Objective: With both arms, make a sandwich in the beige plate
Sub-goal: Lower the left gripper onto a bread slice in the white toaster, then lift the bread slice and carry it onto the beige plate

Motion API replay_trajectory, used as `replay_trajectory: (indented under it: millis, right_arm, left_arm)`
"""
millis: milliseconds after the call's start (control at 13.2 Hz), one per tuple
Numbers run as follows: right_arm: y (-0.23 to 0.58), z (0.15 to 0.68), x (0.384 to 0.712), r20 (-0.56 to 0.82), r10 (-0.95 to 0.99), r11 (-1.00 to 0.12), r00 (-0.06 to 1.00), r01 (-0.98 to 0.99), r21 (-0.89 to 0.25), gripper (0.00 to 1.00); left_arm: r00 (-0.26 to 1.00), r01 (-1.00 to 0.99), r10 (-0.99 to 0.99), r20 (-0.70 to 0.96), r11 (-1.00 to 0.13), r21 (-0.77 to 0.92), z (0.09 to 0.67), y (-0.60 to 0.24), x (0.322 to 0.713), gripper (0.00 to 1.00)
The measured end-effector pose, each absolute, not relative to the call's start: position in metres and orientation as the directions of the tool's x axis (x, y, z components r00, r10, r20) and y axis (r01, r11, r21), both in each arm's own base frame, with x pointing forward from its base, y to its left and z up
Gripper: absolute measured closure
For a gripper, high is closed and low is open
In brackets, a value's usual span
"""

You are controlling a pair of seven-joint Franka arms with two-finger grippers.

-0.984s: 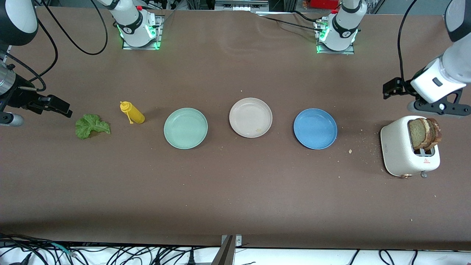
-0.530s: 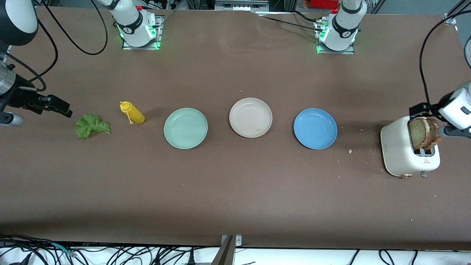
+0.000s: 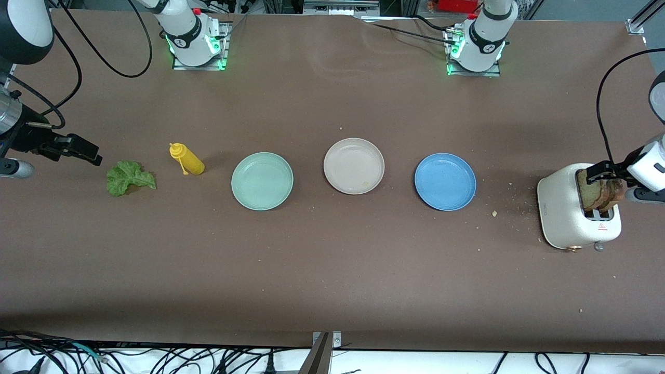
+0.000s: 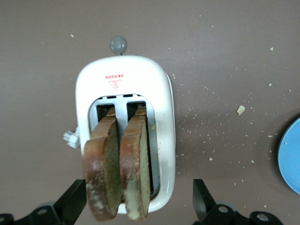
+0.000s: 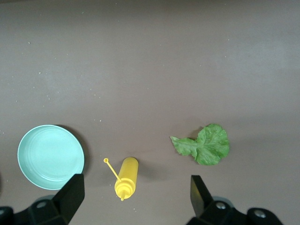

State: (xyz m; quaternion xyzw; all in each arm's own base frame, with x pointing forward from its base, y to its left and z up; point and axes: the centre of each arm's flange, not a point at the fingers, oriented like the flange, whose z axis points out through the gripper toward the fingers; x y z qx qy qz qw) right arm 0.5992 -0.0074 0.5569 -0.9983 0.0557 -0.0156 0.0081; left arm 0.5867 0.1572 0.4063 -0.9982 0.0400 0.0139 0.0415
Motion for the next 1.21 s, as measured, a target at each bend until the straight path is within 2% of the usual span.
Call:
replay_trajectory:
  millis: [530, 832, 908, 1211]
  right_arm:
    - [-0.007, 0.557, 0.599, 0.030, -0.112, -0.994, 0.993, -0.111, -0.018, 0.00]
    - [-0.007, 0.557, 0.599, 0.030, -0.112, -0.994, 0.993, -0.111, -0.018, 0.00]
    - [-0.007, 0.557, 0.599, 0.030, -0.112, -0.994, 0.993, -0.111, -0.018, 0.00]
    - [-0.007, 0.557, 0.599, 0.030, -0.112, -0.994, 0.993, -0.112, -0.018, 0.00]
  left_arm:
    - [0.998, -0.063, -0.063, -0.014, -0.997, -0.048, 0.399, 0.151, 0.579, 0.03]
    - [0.999, -0.052, -0.051, -0.018, -0.998, -0.043, 0.380, 0.155, 0.570, 0.13]
    - [0.999, -0.045, -0.044, -0.023, -0.998, -0.041, 0.376, 0.159, 0.567, 0.22]
    - [0.999, -0.035, -0.034, -0.028, -0.999, -0.039, 0.375, 0.170, 0.562, 0.68]
